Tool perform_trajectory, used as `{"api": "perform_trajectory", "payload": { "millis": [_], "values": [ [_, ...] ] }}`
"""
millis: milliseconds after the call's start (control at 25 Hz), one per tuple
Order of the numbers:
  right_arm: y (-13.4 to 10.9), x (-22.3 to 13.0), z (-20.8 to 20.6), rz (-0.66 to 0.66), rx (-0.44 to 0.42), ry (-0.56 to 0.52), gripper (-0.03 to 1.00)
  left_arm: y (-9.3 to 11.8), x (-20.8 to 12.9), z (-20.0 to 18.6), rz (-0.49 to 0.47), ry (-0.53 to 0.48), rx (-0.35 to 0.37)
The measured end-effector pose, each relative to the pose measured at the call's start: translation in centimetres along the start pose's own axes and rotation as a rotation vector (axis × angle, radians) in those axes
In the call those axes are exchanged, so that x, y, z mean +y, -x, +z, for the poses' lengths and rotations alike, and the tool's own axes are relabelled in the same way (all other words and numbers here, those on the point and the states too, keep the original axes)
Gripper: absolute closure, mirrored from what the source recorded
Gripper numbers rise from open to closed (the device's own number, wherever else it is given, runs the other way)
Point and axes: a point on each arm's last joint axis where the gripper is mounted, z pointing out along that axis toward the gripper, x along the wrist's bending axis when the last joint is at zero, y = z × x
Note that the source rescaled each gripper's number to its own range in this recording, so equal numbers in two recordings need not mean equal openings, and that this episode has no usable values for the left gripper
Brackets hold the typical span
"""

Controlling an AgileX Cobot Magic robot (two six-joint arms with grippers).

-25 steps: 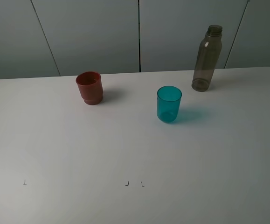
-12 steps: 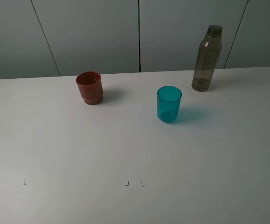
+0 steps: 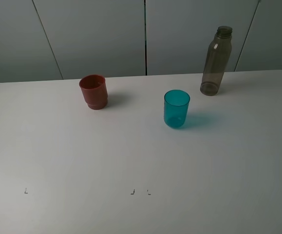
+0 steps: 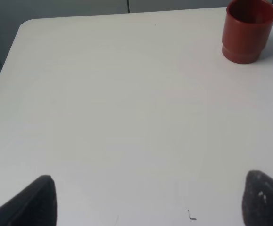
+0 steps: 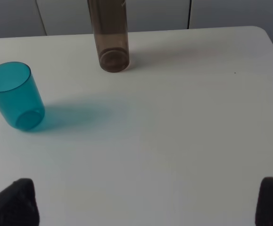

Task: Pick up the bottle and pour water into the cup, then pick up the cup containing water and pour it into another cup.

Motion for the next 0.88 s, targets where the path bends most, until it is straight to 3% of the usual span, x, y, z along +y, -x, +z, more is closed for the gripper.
{"api": "perform_trajectory", "payload": {
  "millis": [880],
  "values": [
    [0.00,0.00,0.00,0.000,0.000,0.000,-0.03,0.00,0.00,0.00,-0.007,0.000,0.000]
  ]
}}
